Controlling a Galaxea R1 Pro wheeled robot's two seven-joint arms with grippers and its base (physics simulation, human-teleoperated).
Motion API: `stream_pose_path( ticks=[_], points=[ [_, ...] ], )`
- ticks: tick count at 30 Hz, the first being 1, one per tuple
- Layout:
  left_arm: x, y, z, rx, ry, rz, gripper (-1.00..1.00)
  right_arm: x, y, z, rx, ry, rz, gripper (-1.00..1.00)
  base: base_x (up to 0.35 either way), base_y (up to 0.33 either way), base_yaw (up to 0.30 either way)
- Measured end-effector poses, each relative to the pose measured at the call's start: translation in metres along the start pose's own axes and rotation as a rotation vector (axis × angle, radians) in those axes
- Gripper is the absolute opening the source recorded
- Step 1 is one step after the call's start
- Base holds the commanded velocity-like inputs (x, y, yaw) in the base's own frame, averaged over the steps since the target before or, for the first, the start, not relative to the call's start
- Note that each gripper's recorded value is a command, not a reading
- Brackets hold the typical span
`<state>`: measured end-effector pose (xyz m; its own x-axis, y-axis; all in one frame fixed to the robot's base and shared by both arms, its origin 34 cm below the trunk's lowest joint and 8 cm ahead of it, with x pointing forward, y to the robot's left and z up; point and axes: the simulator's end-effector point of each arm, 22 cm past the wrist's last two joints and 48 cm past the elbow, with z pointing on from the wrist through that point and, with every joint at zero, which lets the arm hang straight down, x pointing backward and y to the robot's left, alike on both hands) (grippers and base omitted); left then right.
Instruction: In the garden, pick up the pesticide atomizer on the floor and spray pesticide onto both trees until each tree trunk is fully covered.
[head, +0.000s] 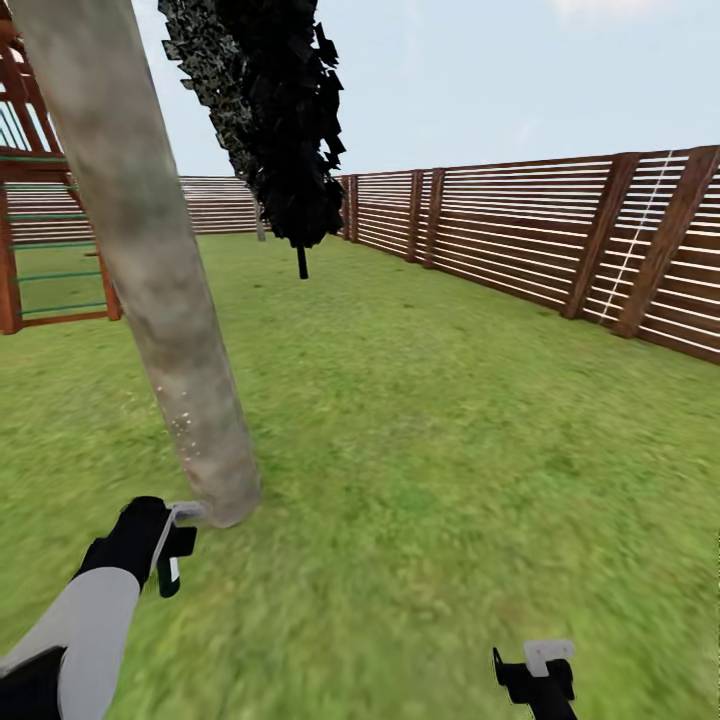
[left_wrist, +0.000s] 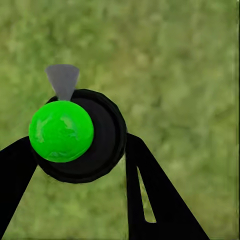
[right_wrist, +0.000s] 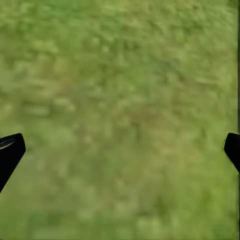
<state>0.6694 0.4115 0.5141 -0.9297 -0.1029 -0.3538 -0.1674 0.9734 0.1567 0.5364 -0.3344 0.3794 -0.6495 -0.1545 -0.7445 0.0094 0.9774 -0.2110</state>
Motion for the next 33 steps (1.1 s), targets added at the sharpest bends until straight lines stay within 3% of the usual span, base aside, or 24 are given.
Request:
stream_pose_path(
  ticks=[8, 28, 33],
  points=[
    [-0.0025, -0.0010, -0.0014, -0.001, -0.007, -0.001, -1.00, 0.0000, -0.0004, 0.0000, 0.000, 0.000, 0.000, 1.00, 0.145, -0.295, 0.019],
    [-0.0001, -0.0021, -0.0005, 0.003, -0.001, -0.005, -1.00, -0.0001, 0.0002, 0.0000, 0.000, 0.000, 0.000, 1.00, 0.233, -0.231, 0.260],
    [-0.0004, -0.0020, -0.0007, 0.003, -0.001, -0.004, -1.00, 0.0009, -0.0022, -0.0001, 0.003, 0.002, -0.001, 1.00, 0.223, -0.233, 0.044]
  ],
)
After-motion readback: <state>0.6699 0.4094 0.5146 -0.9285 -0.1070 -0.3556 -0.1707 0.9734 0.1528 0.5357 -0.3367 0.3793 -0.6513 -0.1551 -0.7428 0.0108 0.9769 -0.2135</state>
